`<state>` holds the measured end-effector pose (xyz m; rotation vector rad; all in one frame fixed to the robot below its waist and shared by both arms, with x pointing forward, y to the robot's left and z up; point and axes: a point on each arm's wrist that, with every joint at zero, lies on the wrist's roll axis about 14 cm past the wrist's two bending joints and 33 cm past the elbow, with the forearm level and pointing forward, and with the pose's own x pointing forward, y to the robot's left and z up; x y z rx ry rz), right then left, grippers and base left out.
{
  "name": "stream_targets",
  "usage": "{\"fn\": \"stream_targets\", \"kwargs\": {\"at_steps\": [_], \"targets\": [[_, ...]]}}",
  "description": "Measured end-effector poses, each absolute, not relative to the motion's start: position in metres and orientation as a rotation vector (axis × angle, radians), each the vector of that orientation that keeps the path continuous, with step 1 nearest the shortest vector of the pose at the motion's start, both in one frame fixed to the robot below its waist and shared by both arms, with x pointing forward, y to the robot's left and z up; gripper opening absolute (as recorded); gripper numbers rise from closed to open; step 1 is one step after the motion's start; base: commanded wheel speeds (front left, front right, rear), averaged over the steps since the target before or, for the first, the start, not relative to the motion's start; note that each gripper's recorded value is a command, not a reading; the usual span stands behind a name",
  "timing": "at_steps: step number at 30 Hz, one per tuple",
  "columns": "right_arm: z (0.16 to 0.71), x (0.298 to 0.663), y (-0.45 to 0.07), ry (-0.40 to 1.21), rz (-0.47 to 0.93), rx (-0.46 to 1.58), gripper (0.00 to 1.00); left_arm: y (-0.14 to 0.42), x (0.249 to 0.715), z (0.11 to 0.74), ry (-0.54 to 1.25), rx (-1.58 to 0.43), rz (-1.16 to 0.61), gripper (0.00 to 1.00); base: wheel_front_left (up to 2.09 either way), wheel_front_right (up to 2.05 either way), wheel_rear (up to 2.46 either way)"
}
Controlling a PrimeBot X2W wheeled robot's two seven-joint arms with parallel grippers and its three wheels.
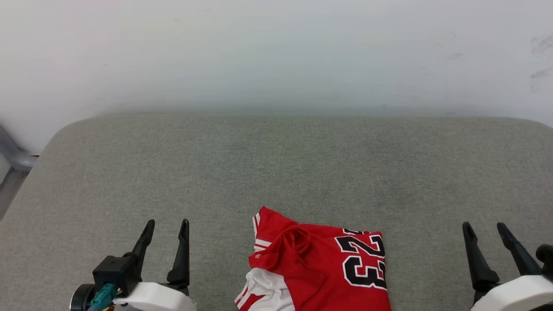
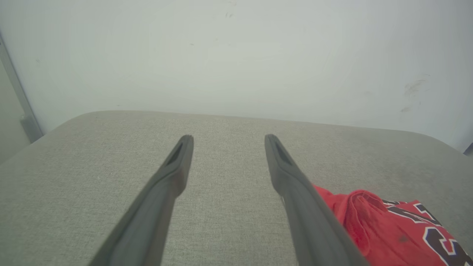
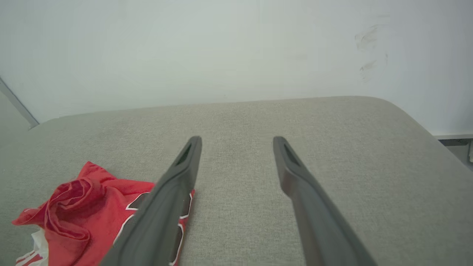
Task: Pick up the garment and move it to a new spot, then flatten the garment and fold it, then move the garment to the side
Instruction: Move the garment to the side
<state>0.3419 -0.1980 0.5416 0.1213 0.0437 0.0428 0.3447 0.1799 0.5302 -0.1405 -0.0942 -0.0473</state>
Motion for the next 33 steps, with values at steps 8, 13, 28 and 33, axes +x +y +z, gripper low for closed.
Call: {"fn": "stream_targets", "kwargs": {"at_steps": [8, 13, 28, 33], "targets": [[0.48, 0.35, -0.208, 0.31, 0.031, 0.231, 1.0, 0.182, 0.351, 0.538, -0.124, -0.135, -0.044, 1.0, 0.0, 0.0, 0.0], [0.428, 0.357, -0.197, 0.579, 0.091, 0.278, 1.0, 0.179, 0.368, 0.542, -0.141, -0.142, -0.048, 1.0, 0.0, 0.0, 0.0], [0.356, 0.357, -0.089, 1.009, 0.388, 0.528, 1.0, 0.202, 0.388, 0.509, -0.057, -0.114, 0.015, 1.0, 0.0, 0.0, 0.0], [0.354, 0.352, -0.081, 1.051, 0.411, 0.56, 0.0, 0.199, 0.39, 0.508, -0.056, -0.12, 0.004, 1.0, 0.0, 0.0, 0.0]]}}
